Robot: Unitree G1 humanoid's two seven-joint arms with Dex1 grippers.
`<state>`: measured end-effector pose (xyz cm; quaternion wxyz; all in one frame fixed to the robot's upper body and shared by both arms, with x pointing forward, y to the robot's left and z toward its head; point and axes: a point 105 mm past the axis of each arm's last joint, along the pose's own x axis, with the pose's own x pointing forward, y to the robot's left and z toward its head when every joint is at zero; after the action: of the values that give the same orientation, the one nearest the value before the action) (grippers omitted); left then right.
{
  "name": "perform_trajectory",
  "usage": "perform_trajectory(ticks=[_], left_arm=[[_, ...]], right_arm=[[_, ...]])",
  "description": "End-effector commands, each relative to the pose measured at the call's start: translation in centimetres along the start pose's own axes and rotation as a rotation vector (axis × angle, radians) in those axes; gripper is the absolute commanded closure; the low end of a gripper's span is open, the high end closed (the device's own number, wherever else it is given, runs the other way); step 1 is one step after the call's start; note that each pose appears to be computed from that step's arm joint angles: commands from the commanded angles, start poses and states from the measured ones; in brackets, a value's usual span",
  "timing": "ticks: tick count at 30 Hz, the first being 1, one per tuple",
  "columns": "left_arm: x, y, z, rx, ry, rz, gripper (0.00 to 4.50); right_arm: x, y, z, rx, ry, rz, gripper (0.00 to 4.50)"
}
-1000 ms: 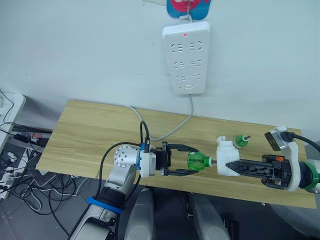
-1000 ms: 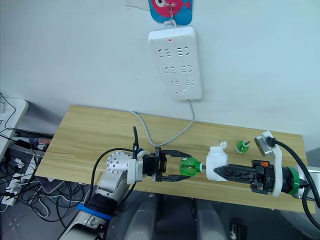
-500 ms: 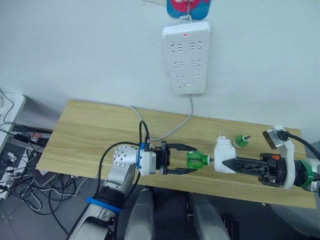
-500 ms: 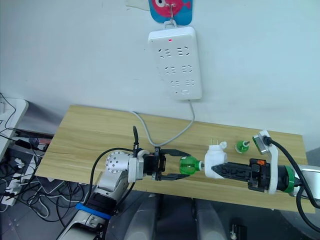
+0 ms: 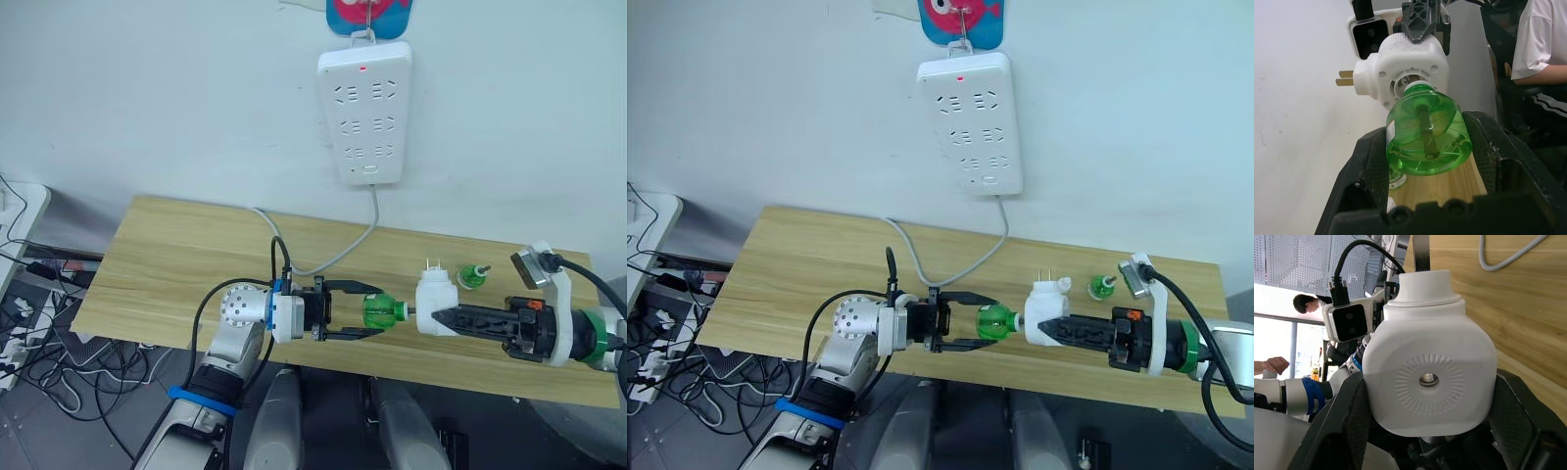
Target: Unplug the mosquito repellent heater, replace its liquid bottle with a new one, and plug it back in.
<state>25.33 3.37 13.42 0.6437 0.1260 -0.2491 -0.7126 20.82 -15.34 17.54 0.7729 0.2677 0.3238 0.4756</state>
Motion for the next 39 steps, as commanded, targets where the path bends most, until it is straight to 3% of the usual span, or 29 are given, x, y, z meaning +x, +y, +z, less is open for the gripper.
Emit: perform_trajectory(ticks=[1, 13, 39], left_arm=[[2.3, -0.7, 1.2, 0.046, -0.073, -0.093, 2.26], [2.4, 0.2, 1.3, 0.051, -0.088, -0.076, 2.26], [2.4, -1.5, 1.8, 0.072, -0.124, -0.161, 2.26]], right_arm=[[0.6, 2.3, -1.1, -0.031, 0.086, 0.107, 1.57], [0.3, 2.3, -1.5, -0.022, 0.126, 0.105, 1.57], [0.1, 1.3, 0.3, -0.027, 0.093, 0.058, 1.57]])
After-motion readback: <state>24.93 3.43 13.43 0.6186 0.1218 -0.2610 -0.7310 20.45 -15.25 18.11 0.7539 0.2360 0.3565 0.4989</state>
